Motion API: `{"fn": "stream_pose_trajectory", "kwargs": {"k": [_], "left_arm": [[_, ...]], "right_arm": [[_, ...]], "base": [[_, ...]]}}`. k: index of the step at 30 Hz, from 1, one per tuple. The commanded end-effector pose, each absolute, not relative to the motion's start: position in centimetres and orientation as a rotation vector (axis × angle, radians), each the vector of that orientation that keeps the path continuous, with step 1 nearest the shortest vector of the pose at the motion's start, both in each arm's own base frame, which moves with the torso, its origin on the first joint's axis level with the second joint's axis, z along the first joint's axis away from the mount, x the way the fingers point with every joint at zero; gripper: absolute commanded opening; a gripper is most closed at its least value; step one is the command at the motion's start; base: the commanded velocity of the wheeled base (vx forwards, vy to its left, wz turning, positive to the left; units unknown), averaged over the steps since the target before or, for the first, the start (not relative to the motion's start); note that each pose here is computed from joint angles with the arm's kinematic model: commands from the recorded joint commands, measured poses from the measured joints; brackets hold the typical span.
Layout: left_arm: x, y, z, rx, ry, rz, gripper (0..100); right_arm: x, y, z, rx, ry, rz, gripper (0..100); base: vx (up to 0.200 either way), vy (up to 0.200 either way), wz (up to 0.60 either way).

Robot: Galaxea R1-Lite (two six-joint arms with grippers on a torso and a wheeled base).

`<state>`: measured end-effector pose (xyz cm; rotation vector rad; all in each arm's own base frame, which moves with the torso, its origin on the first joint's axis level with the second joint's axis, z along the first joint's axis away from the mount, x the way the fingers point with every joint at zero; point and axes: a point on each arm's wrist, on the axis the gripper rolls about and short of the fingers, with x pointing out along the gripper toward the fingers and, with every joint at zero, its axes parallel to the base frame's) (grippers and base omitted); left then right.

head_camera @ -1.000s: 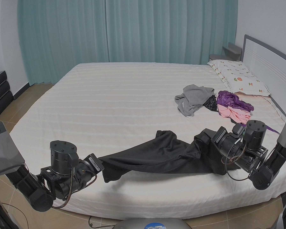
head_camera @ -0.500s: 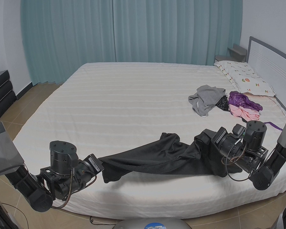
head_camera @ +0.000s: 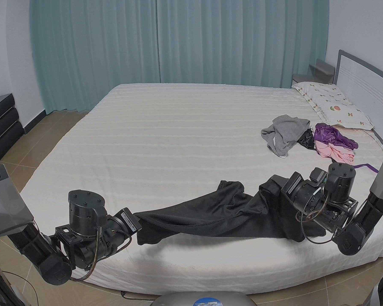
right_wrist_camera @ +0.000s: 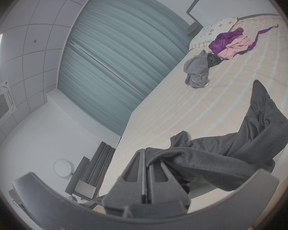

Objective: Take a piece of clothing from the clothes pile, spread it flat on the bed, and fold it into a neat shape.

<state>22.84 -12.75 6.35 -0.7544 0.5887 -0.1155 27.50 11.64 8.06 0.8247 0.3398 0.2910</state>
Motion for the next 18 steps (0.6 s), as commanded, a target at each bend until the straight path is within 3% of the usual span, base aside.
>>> {"fn": "stream_pose_trajectory", "kwargs": {"k": [1, 12, 18], "left_arm": [[22.8, -12.8, 6.3, -0.756, 0.593, -0.116, 0], [22.7, -12.8, 6.7, -0.767, 0.574, -0.119, 0], [21.5, -12.4, 9.8, -0.799, 0.483, -0.167, 0]], "right_arm": [[27.5, 11.7, 8.0, 0.824, 0.343, 0.293, 0], [27.3, 11.7, 8.3, 0.824, 0.337, 0.295, 0], [25.9, 11.8, 10.7, 0.831, 0.276, 0.337, 0]], "base": [[0.000, 0.000, 0.00], [-0.200, 0.000, 0.00], [-0.200, 0.000, 0.00]]}}
